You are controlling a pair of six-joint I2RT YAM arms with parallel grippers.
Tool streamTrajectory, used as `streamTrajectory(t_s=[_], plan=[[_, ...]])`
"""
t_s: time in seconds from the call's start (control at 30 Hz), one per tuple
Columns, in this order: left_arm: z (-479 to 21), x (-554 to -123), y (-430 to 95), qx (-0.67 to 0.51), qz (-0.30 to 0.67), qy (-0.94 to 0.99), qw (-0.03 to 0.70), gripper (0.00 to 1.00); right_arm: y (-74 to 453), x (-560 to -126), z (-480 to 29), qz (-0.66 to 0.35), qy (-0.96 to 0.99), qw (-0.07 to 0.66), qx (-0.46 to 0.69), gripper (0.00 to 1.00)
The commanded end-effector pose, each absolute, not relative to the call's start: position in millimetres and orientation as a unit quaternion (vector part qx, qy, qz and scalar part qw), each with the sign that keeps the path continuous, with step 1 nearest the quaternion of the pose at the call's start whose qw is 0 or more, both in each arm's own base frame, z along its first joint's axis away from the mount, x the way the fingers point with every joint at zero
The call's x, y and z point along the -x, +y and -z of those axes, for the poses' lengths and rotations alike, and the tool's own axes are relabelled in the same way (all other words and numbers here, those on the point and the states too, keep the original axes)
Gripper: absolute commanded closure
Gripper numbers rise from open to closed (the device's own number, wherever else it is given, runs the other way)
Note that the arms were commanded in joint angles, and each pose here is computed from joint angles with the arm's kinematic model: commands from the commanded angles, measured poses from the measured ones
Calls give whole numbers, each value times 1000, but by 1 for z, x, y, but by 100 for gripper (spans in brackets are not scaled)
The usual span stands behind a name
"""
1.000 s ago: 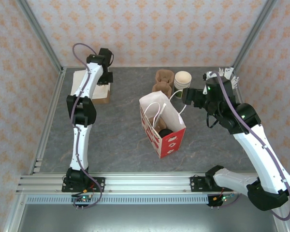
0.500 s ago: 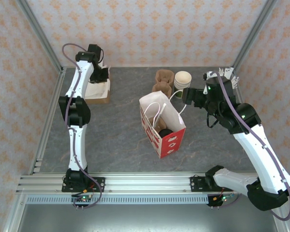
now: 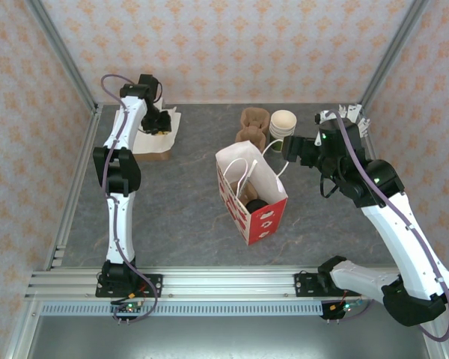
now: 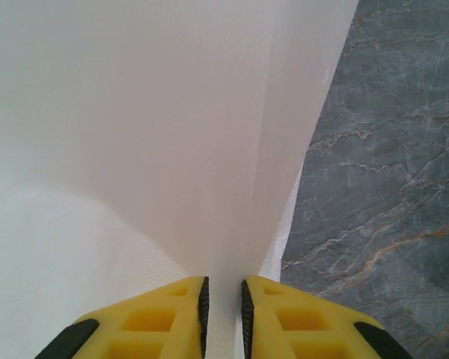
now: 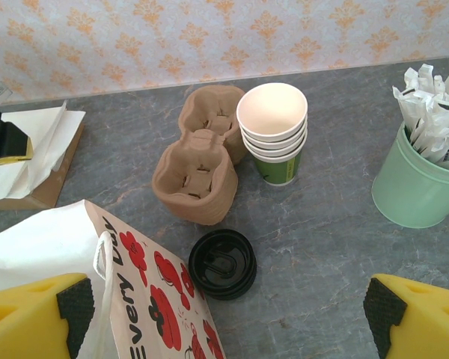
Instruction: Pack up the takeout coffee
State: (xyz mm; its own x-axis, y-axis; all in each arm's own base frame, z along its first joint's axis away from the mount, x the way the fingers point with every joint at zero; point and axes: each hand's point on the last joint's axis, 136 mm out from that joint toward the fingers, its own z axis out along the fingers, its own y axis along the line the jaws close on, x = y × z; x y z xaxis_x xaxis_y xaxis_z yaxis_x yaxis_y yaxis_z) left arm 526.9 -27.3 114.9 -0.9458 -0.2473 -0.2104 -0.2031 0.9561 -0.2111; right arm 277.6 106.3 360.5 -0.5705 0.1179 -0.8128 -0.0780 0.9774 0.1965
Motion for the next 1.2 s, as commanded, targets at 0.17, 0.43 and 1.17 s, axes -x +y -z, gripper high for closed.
streamTrajectory(t_s=[0.17, 0.43, 1.17], plan=[[-138, -515, -23, 94, 82, 984, 130, 47, 104, -280, -357, -99, 881, 462, -14, 6], [-148, -494, -20, 68, 67, 987, 127, 43, 104, -281, -354, -100, 884, 457, -16, 6], [-94, -525, -23, 85, 44, 990, 106, 36, 105, -281, -353, -101, 884, 455, -17, 6]])
